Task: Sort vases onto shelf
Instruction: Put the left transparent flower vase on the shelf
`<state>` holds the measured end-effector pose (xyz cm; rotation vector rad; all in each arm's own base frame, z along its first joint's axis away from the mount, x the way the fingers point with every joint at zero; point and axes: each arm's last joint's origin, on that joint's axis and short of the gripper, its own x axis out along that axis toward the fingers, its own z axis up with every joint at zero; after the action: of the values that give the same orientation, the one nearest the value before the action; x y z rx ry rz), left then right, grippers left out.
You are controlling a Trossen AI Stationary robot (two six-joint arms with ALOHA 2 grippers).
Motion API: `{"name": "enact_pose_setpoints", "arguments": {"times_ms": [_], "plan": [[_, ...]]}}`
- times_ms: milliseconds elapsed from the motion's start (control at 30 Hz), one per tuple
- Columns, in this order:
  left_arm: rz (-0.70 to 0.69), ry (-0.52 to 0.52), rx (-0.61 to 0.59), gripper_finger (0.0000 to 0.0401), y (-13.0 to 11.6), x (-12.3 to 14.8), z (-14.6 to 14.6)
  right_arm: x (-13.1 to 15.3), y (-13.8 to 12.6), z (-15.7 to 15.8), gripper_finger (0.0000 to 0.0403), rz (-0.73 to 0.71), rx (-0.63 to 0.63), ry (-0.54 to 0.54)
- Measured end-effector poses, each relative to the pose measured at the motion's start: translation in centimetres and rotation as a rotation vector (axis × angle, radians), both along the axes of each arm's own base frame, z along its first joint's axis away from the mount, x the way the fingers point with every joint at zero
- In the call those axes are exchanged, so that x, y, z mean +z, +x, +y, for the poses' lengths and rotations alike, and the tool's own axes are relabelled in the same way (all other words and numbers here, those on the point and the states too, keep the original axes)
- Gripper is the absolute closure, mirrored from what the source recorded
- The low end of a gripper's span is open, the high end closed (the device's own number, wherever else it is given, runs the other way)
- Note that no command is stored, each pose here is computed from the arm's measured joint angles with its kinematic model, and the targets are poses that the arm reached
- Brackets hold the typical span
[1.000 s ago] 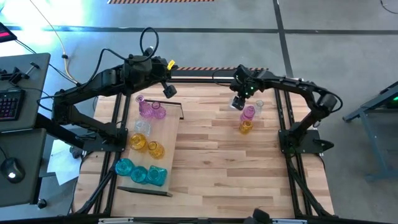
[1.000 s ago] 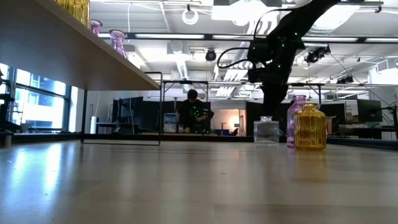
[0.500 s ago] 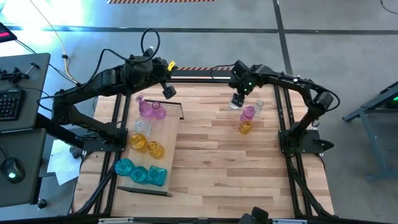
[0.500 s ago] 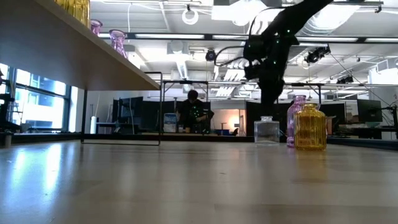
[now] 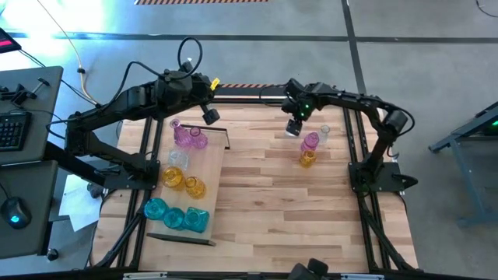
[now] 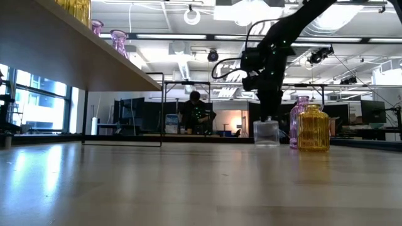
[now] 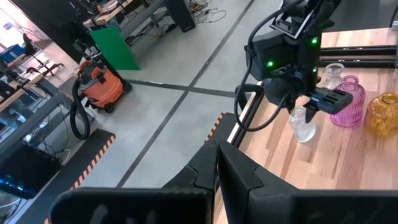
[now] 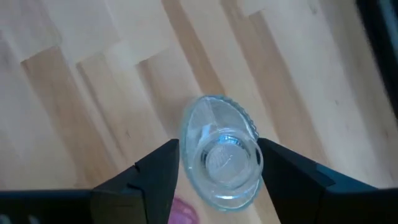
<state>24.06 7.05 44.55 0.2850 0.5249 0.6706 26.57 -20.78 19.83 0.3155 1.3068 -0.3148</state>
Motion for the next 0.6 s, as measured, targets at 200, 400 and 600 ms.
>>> {"name": "enact_pose_setpoints", "arguments": {"times_ms": [200, 400, 600], "plan": [[0.010, -0.003, 0.000, 0.0396, -0.04, -0.09, -0.01, -0.12, 0.23, -0.12, 0.0233, -0.022, 0.003, -0.005], [0.019, -0.005, 0.000, 0.0396, -0.08, -0.17, -0.02, -0.17, 0.28, -0.01, 0.0286, -0.024, 0.000, 0.006], [0.007, -0.019, 0.008, 0.0396, -0.08, -0.18, -0.02, -0.20, 0.58, 0.40, 0.0289, -0.019, 0.006, 0.003]]}}
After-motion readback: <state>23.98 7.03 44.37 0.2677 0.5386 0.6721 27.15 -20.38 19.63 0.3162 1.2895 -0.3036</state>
